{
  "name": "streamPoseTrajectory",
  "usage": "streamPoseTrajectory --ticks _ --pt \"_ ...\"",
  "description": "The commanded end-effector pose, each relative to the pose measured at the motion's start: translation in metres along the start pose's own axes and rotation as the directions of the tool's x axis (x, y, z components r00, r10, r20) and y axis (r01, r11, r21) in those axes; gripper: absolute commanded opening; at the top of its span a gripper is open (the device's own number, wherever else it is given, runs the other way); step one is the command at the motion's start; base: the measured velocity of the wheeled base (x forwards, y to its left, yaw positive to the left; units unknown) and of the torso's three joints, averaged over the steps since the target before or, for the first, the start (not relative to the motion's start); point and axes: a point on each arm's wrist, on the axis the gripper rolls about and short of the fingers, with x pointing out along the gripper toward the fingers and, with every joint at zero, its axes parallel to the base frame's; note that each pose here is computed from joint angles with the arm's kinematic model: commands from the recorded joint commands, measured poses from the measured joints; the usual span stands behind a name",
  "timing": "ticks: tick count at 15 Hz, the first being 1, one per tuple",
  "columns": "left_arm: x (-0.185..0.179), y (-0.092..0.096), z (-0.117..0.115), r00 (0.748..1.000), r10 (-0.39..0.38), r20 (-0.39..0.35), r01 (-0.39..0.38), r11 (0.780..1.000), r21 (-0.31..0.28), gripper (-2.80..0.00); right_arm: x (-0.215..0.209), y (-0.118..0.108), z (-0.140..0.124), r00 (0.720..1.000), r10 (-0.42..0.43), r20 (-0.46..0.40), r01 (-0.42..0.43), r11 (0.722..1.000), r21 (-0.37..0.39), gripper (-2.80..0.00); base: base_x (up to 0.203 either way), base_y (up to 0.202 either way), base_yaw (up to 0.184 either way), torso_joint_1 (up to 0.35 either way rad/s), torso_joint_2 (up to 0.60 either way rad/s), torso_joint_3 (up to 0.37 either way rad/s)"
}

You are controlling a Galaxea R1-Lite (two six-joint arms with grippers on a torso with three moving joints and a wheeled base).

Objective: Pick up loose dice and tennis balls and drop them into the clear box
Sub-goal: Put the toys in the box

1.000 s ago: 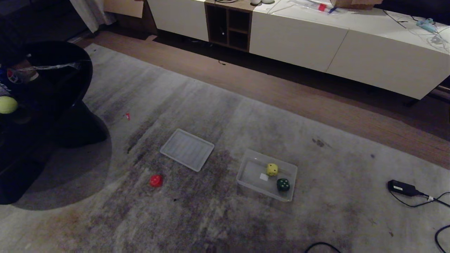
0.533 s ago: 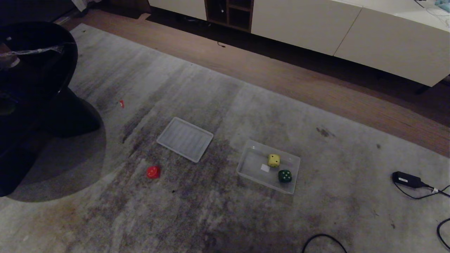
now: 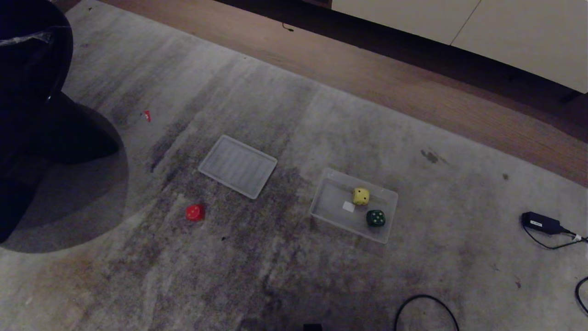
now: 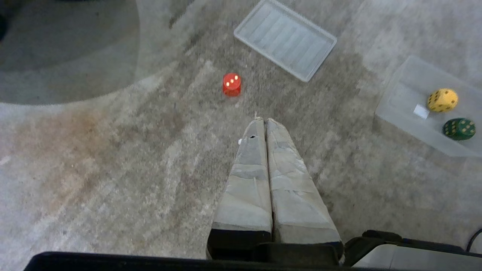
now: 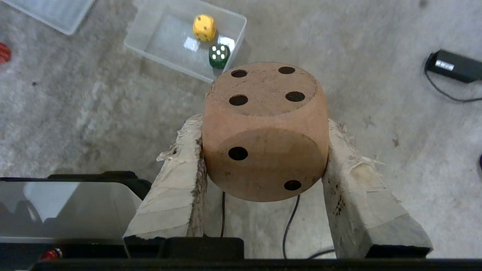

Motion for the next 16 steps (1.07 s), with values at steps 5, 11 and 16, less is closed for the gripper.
streamPoseTrajectory --ticks 5,11,16 --pt "0.0002 0.0000 -0.0004 1.000 0.001 -0.003 -0.001 1.000 -0.001 -2.80 0.0001 0.0000 0.0000 1.000 0.000 -0.002 0.000 1.000 0.000 -2.80 0.000 0.000 0.000 0.003 0.00 -0.200" --pt "0.0002 0.0000 -0.0004 1.000 0.001 -0.003 -0.001 1.000 0.005 -2.80 0.0001 0.0000 0.0000 1.000 0.000 -0.002 0.000 1.000 0.000 -2.80 0.000 0.000 0.000 0.002 0.00 -0.199" --pt "0.0002 0.0000 -0.0006 1.000 -0.001 -0.005 0.001 1.000 0.005 -2.80 0.0001 0.0000 0.0000 1.000 0.000 -0.002 0.000 1.000 0.000 -2.80 0.000 0.000 0.000 0.003 0.00 -0.195"
